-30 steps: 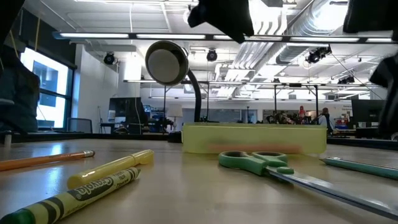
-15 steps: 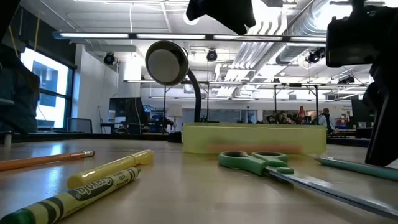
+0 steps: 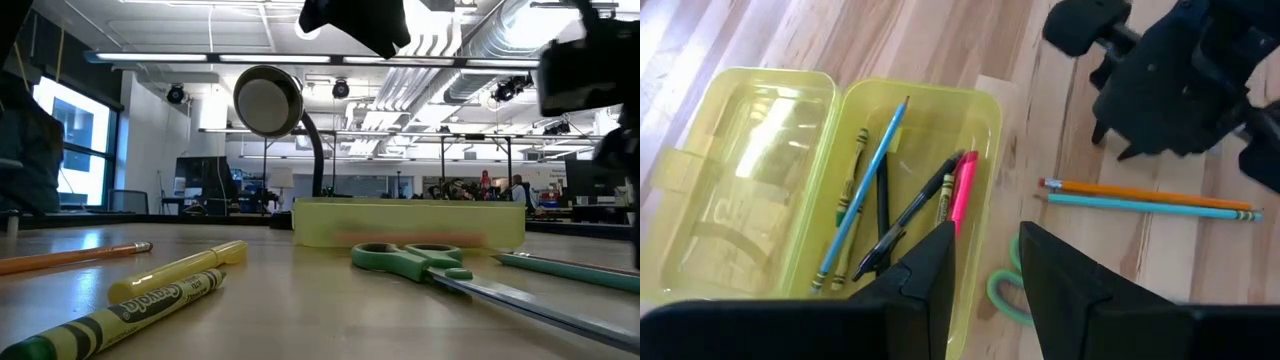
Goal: Pick & place school supplies into a supply box
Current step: Put the right yellow pencil into the yellow supply box
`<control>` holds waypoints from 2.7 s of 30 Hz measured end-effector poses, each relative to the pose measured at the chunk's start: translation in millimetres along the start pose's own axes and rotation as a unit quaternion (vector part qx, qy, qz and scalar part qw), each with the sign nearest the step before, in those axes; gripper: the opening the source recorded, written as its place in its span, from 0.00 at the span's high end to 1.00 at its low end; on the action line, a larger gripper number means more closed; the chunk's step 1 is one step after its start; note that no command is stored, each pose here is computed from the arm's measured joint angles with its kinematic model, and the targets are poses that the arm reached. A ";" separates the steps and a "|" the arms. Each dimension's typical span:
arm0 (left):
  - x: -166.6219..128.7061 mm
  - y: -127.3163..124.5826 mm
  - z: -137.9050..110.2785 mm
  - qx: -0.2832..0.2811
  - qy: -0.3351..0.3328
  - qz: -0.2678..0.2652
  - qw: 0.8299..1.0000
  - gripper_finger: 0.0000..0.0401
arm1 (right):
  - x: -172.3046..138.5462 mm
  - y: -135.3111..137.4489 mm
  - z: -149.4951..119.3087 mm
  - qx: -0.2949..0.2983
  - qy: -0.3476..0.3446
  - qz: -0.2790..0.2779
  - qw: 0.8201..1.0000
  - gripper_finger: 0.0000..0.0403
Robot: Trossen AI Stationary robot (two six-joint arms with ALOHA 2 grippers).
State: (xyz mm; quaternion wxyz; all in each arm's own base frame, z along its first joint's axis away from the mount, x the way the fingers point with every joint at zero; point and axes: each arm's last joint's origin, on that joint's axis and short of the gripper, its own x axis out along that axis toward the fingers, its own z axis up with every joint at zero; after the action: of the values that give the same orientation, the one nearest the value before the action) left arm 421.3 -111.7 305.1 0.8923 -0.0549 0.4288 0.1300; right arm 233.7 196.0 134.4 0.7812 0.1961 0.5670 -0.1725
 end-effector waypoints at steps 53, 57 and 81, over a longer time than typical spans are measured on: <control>0.0 -0.9 1.9 -0.003 -0.009 -0.005 1.000 0.64 | 3.9 24.2 -9.8 -0.063 -0.050 0.082 0.993 0.94; 0.0 -0.9 1.9 -0.003 -0.009 -0.005 1.000 0.64 | -5.6 22.7 -8.6 -0.067 -0.051 0.091 0.992 0.94; 0.1 -1.8 3.6 -0.008 -0.018 -0.009 1.000 0.64 | -24.1 18.6 -11.5 0.071 -0.022 0.105 0.992 0.71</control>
State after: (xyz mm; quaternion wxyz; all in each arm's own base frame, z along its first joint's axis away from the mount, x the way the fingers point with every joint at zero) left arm 424.6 -112.7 307.3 0.9004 -0.0638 0.4112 0.1265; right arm 226.3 218.9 156.3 0.7912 0.3055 0.5126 -0.1336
